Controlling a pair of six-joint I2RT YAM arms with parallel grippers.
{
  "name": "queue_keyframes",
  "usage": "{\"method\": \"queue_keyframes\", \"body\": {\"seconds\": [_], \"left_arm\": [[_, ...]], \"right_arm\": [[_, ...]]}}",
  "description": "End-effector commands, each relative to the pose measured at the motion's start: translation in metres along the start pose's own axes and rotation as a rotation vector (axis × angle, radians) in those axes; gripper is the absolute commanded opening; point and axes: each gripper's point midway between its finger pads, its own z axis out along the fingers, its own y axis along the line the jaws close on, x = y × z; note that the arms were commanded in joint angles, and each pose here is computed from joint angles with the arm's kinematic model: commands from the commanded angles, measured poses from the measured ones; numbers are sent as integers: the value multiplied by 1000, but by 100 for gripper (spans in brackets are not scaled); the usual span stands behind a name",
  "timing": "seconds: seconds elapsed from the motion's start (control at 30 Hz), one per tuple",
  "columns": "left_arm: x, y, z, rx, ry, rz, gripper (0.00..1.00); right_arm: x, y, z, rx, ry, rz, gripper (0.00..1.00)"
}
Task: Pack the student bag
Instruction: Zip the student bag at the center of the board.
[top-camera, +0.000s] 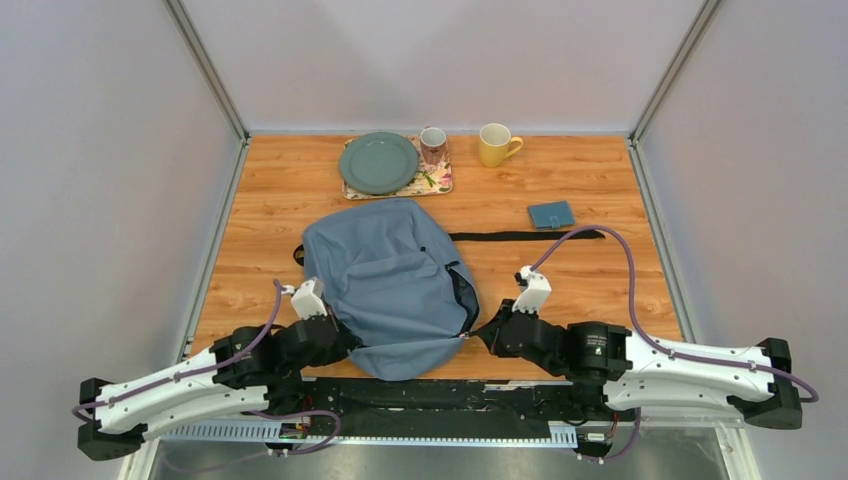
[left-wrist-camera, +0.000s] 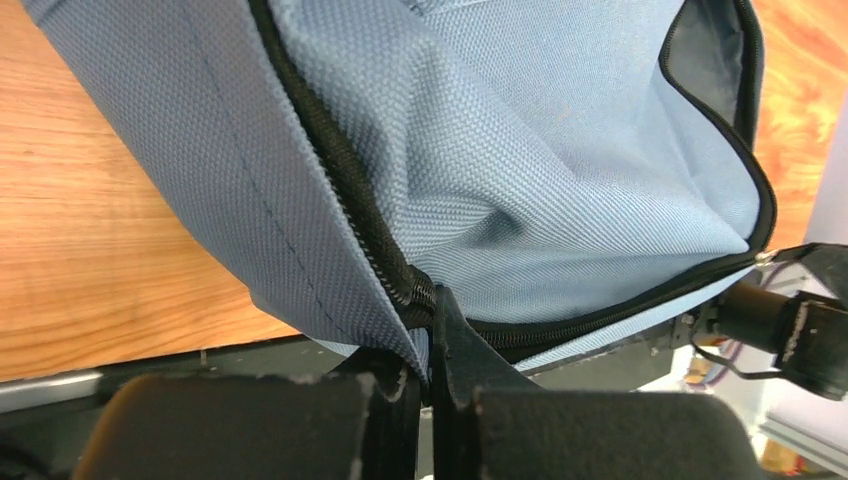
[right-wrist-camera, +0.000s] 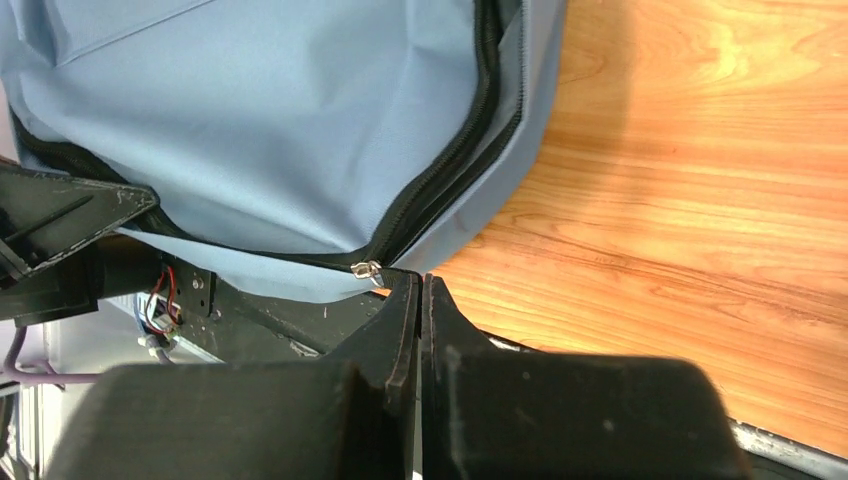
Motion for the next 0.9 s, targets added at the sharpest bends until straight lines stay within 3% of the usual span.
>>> {"method": "queue_keyframes", "body": {"seconds": [0.0, 0.07, 0.1, 0.23, 0.4, 0.63, 0.73, 0.87], "left_arm": [[-29, 31, -19, -161, -94, 177, 10], [-34, 29, -22, -166, -94, 225, 27], [-36, 21, -26, -142, -91, 236, 50], [-41, -11, -38, -36, -65, 336, 78], [-54, -63, -62, 113, -47, 491, 79], [-65, -112, -54, 90, 0, 890, 79], [-48, -145, -45, 137, -18, 1084, 80], [-12, -179, -29, 269, -14, 1187, 82]], "right_arm": [[-21, -31, -3, 103, -110, 17, 0], [-22, -30, -5, 92, -113, 22, 0], [-23, -29, -6, 87, -112, 21, 0], [-19, -20, -4, 63, -86, -4, 0], [-14, -9, 3, 43, -66, -8, 0], [-12, 0, 8, 41, -53, -25, 0], [-12, 0, 8, 41, -53, -19, 0], [-15, -1, 5, 30, -67, 9, 0]]}}
